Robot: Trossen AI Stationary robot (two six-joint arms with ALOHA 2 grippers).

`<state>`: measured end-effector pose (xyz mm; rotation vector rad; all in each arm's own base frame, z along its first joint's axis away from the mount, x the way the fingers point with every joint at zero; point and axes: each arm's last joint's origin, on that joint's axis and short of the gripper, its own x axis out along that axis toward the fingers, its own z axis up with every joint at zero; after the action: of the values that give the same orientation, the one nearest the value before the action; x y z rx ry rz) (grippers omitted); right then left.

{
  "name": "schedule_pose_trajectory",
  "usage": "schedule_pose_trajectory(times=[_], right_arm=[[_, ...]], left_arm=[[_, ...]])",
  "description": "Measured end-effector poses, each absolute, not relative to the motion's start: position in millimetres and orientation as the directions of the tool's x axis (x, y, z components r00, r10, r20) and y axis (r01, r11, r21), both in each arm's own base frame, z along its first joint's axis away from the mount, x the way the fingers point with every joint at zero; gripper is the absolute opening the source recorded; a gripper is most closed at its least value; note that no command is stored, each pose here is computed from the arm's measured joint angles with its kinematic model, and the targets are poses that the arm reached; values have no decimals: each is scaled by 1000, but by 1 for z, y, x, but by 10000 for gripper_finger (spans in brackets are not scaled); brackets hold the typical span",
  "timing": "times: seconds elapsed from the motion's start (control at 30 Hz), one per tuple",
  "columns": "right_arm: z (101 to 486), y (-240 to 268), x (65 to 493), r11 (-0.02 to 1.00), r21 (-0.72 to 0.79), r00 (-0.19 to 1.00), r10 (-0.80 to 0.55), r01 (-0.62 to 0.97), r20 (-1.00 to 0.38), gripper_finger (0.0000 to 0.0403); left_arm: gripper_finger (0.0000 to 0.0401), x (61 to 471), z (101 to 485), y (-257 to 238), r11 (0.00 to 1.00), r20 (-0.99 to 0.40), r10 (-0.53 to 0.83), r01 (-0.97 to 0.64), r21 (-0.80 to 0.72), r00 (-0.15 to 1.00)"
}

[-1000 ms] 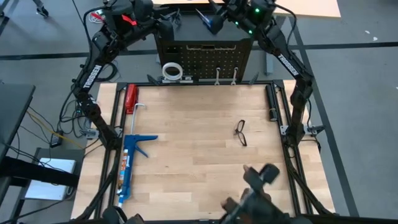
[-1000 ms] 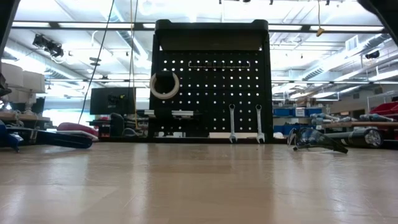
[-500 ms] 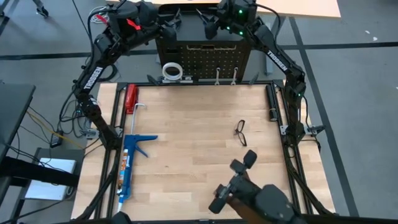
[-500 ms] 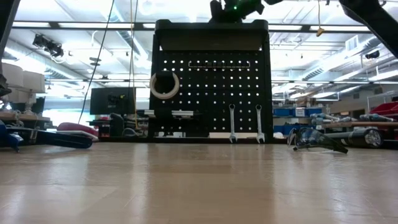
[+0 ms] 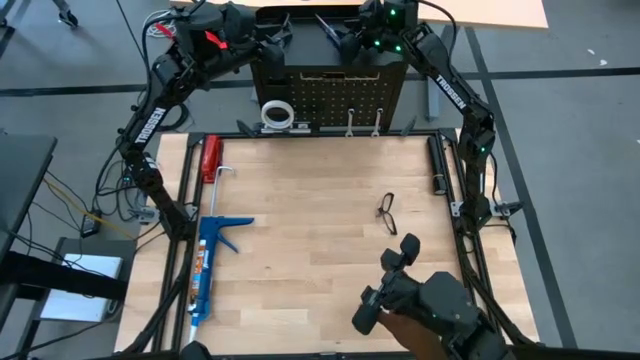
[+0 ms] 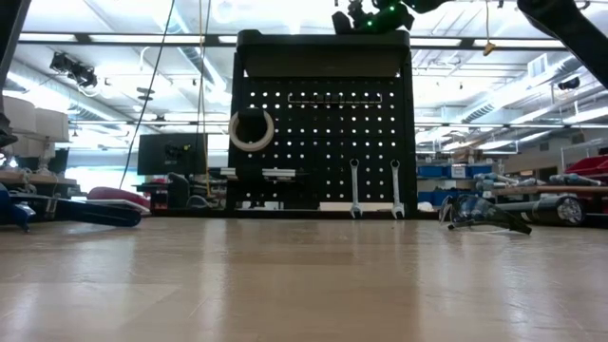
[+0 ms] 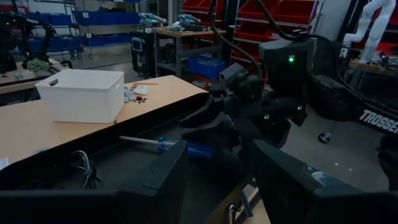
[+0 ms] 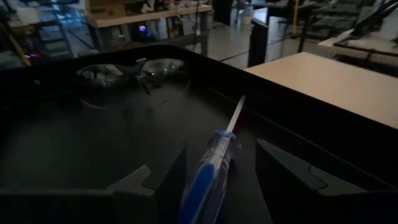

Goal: Hang tools onto peg board
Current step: Remove the blue screwdriver from the black pegboard

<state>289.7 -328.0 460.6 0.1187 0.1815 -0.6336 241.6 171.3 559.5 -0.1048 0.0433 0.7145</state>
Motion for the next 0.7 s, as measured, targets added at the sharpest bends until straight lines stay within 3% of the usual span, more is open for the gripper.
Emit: schedule_pose_trajectory(times=[0.7], right_arm=[[456, -330, 280, 834, 52, 811, -518, 550, -273, 183]], left_arm=[[182, 242, 560, 171, 752, -73, 650, -654, -77, 756]])
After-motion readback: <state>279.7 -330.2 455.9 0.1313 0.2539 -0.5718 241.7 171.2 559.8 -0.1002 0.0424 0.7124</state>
